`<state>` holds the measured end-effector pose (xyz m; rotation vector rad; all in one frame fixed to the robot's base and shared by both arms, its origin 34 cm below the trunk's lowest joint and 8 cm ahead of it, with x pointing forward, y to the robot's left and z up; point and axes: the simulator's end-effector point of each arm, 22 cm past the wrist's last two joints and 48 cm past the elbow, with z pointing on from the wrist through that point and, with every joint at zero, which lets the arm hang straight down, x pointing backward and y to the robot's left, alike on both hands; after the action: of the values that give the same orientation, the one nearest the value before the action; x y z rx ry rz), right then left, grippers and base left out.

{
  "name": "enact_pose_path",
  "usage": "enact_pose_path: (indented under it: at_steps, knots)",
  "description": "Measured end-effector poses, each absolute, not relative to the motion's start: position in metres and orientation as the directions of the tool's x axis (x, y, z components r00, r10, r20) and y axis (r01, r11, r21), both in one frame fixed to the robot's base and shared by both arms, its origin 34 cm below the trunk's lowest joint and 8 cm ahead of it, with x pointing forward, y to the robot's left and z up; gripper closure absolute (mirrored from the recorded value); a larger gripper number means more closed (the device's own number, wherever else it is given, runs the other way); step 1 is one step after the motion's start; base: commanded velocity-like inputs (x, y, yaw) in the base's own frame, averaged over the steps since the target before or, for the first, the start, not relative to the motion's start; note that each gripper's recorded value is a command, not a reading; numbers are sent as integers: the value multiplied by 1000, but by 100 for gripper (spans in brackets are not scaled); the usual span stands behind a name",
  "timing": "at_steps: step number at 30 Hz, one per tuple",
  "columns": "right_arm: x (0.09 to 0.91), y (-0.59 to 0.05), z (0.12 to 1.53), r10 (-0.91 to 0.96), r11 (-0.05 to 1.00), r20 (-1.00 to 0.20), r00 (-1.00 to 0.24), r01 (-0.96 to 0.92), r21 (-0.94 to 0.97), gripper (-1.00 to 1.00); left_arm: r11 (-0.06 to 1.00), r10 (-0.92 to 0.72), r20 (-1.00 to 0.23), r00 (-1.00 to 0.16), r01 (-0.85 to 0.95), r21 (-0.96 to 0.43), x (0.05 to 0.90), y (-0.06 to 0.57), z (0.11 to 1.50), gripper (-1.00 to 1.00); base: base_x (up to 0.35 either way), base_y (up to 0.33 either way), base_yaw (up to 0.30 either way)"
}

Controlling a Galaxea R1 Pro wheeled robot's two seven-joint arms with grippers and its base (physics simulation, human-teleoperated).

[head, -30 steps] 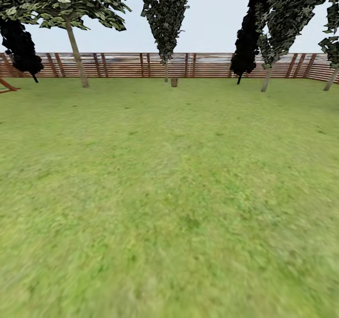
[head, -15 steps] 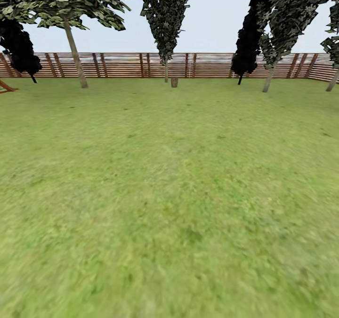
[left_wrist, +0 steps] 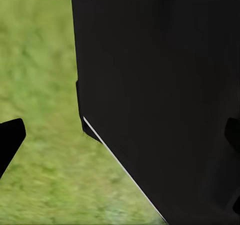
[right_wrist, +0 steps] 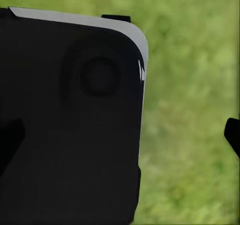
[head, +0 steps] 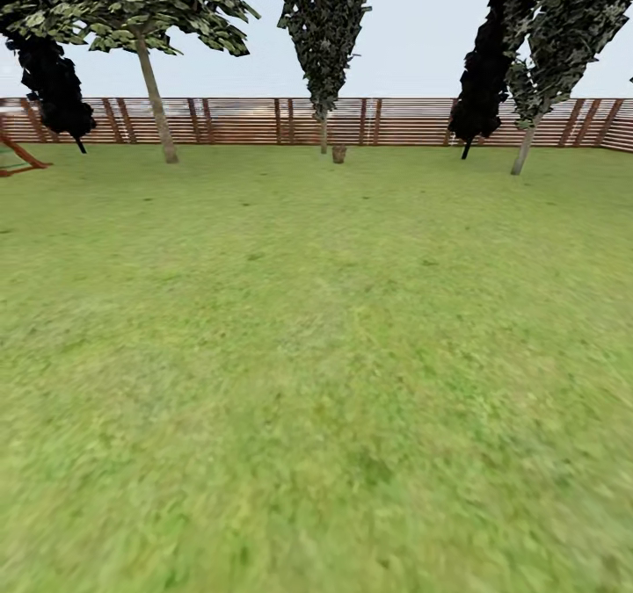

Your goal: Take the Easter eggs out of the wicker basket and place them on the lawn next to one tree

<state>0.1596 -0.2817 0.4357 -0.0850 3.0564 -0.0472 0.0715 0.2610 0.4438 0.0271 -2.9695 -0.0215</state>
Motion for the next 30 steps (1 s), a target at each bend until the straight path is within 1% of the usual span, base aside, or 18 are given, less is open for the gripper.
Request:
enact_pose_path:
  at_steps: [30]
  knots:
    - [160,-282,436,-58,998,-83,-995,-55,-33,-100,1000,-20,171,-985,-17,16,71,261,444,-100,327,0,4]
